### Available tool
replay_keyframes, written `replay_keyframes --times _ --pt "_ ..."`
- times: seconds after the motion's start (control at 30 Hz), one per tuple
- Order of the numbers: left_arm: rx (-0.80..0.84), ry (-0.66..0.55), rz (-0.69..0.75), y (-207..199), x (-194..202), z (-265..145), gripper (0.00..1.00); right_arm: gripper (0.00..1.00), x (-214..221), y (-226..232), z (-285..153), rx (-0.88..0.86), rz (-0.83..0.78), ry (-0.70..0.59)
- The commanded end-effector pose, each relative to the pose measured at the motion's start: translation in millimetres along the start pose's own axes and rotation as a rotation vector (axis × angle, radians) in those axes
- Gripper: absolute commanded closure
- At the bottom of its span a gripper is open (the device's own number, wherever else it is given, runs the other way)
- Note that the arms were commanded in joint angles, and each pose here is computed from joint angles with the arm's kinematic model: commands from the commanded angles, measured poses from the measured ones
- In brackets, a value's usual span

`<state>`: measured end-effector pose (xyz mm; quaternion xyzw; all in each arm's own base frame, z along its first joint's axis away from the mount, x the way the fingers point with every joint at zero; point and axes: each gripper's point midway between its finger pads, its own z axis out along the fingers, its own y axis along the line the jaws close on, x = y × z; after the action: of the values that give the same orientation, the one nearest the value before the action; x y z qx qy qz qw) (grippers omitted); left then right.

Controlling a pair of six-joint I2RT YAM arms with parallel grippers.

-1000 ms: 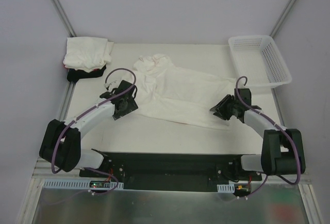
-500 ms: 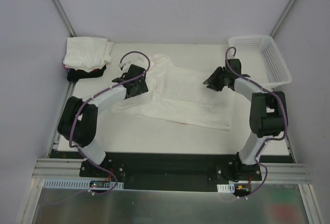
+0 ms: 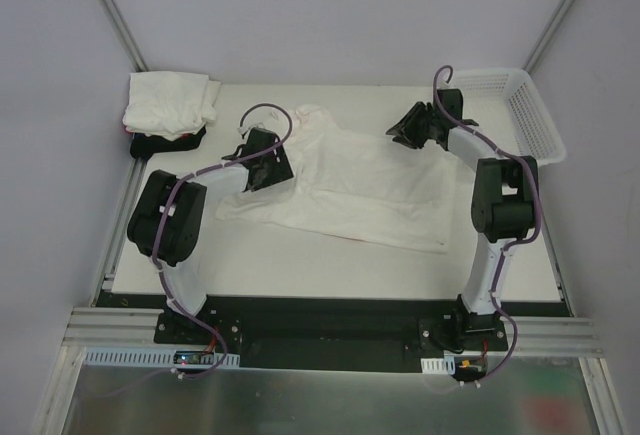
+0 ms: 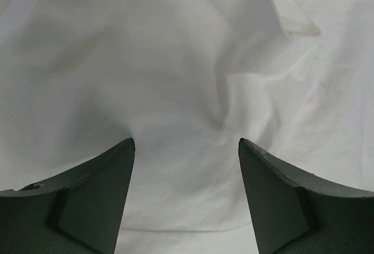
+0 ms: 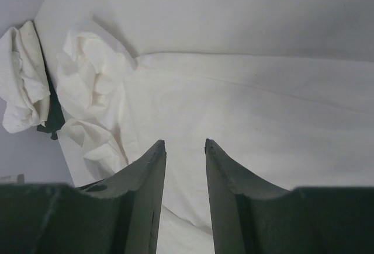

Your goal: Fold and stack the t-shirts

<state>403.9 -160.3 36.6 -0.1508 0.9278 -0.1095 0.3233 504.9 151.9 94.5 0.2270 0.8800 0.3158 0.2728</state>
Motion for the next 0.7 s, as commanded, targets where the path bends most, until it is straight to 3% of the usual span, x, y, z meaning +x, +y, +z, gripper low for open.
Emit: replay_keyframes --times 0.0,0.43,0.67 --pt "0.043 0.091 -0.118 9 25 6 0.30 0.64 -31 19 -14 -0.075 0.020 -0.055" --pt "-0.171 0.227 -0.284 78 108 -46 0.30 0.63 -98 43 -96 -0.198 0.065 -0.265" --pt "-0.270 0.325 -0.318 101 151 -72 0.31 0.62 -103 47 -122 -0.217 0.061 -0.311"
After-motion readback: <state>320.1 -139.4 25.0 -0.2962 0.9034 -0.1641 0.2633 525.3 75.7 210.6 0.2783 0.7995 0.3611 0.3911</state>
